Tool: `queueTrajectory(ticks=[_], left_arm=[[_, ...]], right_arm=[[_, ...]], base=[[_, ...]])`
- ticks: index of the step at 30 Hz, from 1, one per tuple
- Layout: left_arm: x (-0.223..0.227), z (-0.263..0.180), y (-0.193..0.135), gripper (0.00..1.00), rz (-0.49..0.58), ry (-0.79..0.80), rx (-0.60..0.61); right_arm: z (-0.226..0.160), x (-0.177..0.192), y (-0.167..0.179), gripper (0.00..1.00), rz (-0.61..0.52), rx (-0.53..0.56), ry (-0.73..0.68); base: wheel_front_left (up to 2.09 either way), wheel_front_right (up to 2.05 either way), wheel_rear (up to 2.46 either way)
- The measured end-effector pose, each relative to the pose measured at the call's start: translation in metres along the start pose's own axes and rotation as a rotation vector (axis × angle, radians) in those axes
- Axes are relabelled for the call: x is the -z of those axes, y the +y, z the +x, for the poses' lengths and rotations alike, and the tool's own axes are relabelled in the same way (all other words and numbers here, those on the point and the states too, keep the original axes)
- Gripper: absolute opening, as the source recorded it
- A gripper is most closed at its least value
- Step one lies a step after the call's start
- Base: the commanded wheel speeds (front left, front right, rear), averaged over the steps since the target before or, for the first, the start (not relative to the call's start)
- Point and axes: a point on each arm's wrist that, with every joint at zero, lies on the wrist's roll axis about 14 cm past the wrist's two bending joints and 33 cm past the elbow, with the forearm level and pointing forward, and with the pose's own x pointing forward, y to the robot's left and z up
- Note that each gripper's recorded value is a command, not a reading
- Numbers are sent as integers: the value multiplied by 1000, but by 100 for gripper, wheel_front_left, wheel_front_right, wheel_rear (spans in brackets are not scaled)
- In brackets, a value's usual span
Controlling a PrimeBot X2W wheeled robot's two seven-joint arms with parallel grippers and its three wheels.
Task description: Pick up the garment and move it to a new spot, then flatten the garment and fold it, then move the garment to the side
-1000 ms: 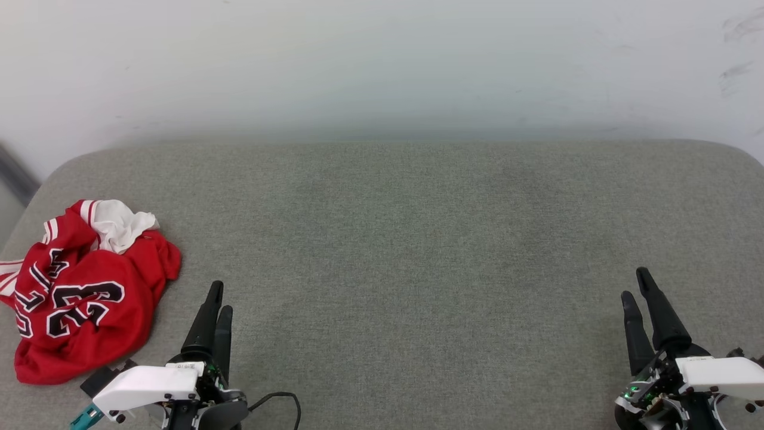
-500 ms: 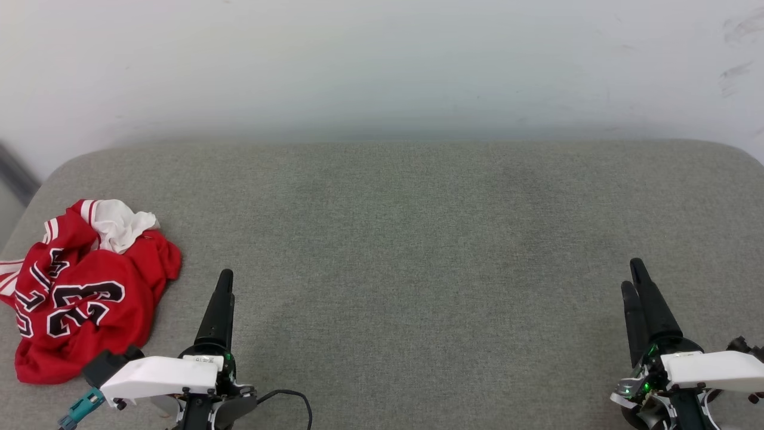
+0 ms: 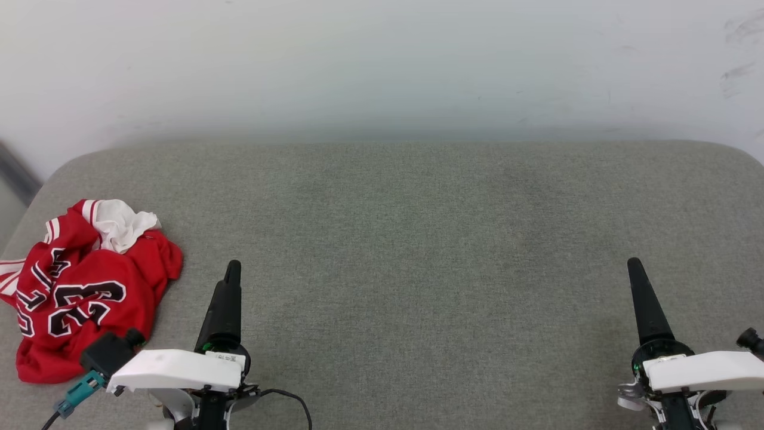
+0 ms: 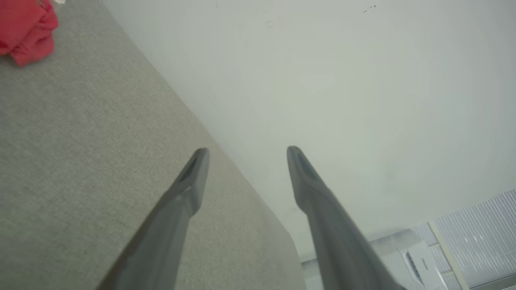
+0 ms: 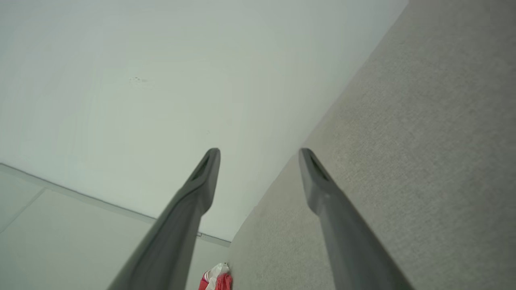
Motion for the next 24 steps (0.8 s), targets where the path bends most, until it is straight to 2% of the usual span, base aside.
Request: queueTrajectory(ticks=[5,10,24], left_arm=[[0,0,-3,100,109,-2,13],[3,0,-7,100,213,3,31],[8,-3,-9,100,459,16,60]], right_arm=[[0,-3,3,100,-184,-15,-4],[0,-6,6,100,-312,-27,-11],[-5,-6,12,100,-545,-49,5]], base=[[0,0,0],[0,0,0],[0,0,0]])
